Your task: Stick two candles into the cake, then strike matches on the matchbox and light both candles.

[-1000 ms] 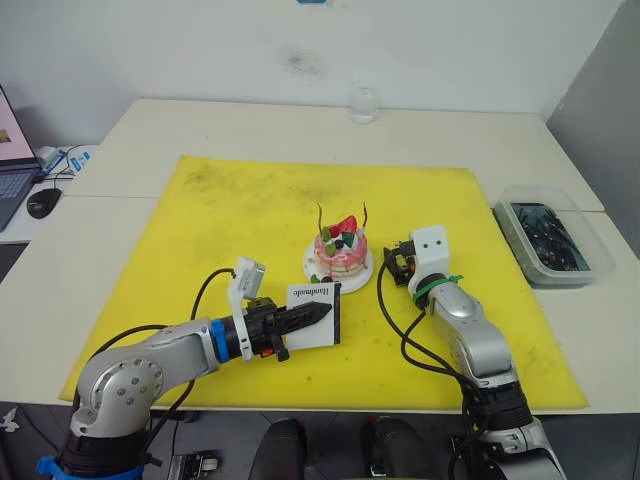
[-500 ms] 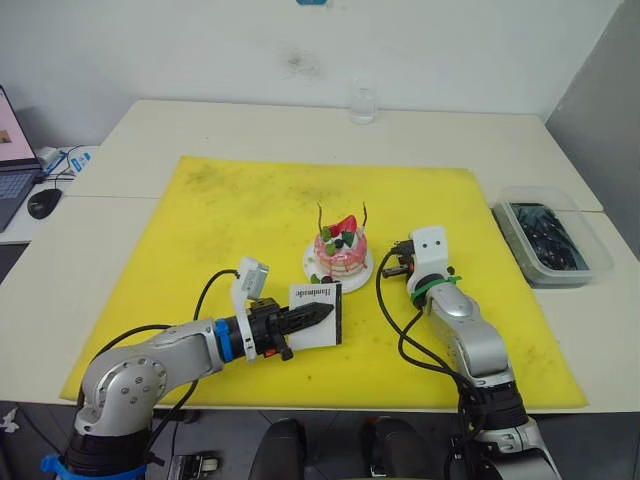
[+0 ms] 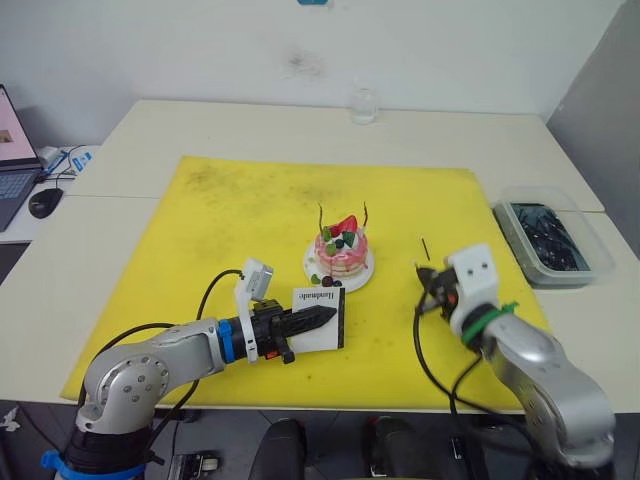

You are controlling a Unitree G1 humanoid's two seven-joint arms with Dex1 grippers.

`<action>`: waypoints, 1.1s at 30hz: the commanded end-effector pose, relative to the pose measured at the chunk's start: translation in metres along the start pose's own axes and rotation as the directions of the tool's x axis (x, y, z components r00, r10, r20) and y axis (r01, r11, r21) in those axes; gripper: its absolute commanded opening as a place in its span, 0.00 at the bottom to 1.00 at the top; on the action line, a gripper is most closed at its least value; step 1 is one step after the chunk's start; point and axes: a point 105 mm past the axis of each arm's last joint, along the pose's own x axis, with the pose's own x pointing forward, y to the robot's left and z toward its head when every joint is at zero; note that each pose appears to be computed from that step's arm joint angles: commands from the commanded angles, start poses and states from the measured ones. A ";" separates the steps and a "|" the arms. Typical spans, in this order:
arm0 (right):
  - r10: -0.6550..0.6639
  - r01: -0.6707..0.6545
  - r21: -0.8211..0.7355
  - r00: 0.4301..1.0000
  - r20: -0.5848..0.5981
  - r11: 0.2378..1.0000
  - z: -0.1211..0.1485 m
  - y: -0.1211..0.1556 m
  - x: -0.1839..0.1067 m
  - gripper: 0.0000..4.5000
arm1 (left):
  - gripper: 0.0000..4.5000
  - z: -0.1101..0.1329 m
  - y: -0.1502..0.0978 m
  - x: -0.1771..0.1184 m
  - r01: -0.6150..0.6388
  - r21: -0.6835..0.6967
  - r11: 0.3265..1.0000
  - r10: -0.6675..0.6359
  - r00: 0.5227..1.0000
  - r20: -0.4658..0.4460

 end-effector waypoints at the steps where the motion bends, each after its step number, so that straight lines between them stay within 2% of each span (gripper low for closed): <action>1: 0.078 -0.073 -0.057 0.994 0.081 0.996 0.011 0.016 -0.010 0.01 | 0.00 0.003 -0.007 0.001 0.037 0.036 0.999 -0.037 0.999 -0.009; 6: 0.098 -0.097 -0.018 0.991 0.089 0.995 -0.009 0.021 -0.005 0.01 | 0.00 0.005 -0.006 0.002 0.044 0.048 0.998 -0.043 0.999 -0.023; 12: 0.069 -0.070 0.008 0.994 0.086 0.998 -0.025 0.014 0.006 0.01 | 0.00 0.006 -0.005 0.004 0.044 0.055 0.997 -0.043 0.999 -0.024; 15: 0.061 -0.062 0.008 0.994 0.091 0.998 -0.029 0.011 0.009 0.15 | 0.00 0.003 -0.006 0.004 0.044 0.055 0.998 -0.042 0.999 -0.027; 19: 0.065 -0.063 -0.022 0.992 0.104 0.998 -0.030 0.010 0.010 0.48 | 0.00 0.003 -0.007 0.003 0.042 0.055 0.998 -0.040 0.999 -0.027; 20: 0.069 -0.067 -0.024 0.991 0.112 0.997 -0.029 0.010 0.010 0.54 | 0.00 0.003 -0.007 0.003 0.041 0.055 0.998 -0.039 0.999 -0.026; 33: 0.058 -0.047 -0.082 0.989 0.133 0.995 -0.034 0.008 0.016 0.54 | 0.00 0.004 -0.007 0.005 0.044 0.051 0.998 -0.043 0.999 -0.026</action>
